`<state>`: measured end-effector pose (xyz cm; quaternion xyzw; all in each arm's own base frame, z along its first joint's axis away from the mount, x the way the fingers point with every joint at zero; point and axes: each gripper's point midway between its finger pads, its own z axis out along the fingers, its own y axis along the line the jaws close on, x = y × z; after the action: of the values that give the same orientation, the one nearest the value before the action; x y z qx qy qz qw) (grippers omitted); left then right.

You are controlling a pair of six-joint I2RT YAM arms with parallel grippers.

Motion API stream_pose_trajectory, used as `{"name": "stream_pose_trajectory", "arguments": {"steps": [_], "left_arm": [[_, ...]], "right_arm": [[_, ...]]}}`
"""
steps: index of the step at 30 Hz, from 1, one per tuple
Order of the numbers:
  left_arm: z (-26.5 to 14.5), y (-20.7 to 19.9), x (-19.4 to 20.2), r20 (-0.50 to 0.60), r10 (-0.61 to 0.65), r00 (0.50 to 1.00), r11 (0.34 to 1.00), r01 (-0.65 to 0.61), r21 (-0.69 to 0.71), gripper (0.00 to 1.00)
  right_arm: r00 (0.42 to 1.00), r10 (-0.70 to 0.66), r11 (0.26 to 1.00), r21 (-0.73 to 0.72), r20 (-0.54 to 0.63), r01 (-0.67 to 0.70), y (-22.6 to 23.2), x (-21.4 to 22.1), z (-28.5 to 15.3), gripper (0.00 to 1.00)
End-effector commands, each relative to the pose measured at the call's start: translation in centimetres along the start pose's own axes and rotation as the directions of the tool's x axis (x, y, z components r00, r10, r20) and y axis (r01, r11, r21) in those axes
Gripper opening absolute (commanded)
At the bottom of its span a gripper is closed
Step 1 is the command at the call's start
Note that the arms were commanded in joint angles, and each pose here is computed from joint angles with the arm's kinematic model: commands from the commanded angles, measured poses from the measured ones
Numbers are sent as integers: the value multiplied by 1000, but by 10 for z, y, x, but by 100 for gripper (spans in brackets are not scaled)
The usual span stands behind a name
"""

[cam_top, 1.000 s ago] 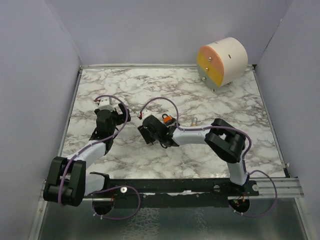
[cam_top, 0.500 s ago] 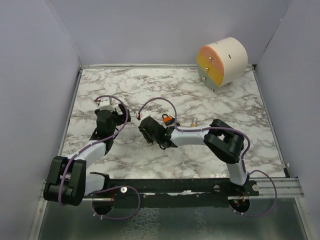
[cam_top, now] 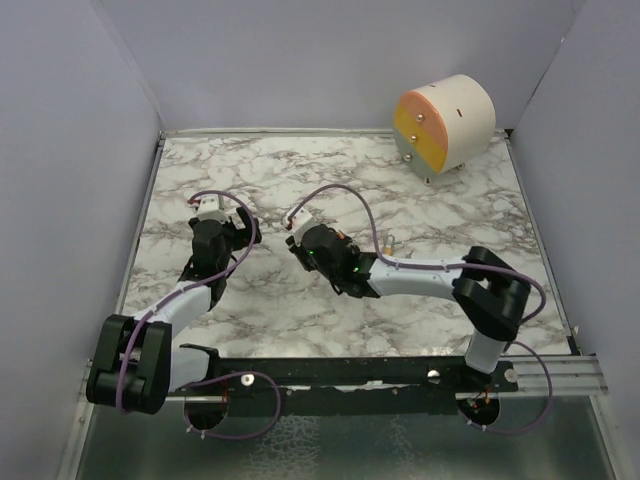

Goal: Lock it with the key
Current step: Pick up the lock from the center of the board, then lock the lock.

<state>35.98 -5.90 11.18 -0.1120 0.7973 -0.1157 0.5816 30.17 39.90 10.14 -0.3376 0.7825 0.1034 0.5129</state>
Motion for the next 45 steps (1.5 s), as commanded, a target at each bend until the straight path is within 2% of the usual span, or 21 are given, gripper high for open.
{"name": "stream_pose_trajectory", "arguments": {"steps": [1,6,12,18,23,28,33,38,41,45], "left_arm": [[-2,-13,-29,76,5,997,999,-9,52,99],[-5,-28,-43,101,-3,995,993,-9,117,99],[-23,-76,-84,185,-13,983,941,-51,335,99],[-53,-122,-108,248,-8,969,834,-130,536,99],[-66,-149,-112,218,-37,975,770,-111,628,99],[-79,-172,-113,192,-50,980,672,-109,732,99],[-103,-189,-118,229,-59,972,558,-158,814,97],[-123,-206,-114,238,-38,971,438,-198,877,92],[-141,-218,-109,242,-23,970,324,-222,920,89],[-155,-224,-106,237,-29,971,228,-225,947,80]], "right_arm": [[926,102,994,-63,363,-85,-32,-98,-50,1],[822,162,980,-186,546,-69,-58,-127,-105,1],[739,169,974,-226,653,-23,-82,-129,-143,1],[713,207,961,-276,670,-20,-97,-126,-152,1],[695,233,933,-359,680,39,-93,-123,-160,1],[680,236,875,-456,694,162,-78,-119,-178,1],[682,268,820,-533,680,209,-75,-110,-188,1],[695,293,762,-600,657,246,-66,-106,-191,1],[699,302,729,-630,648,269,-60,-106,-194,1],[706,303,694,-656,640,297,-54,-105,-198,1]]}}
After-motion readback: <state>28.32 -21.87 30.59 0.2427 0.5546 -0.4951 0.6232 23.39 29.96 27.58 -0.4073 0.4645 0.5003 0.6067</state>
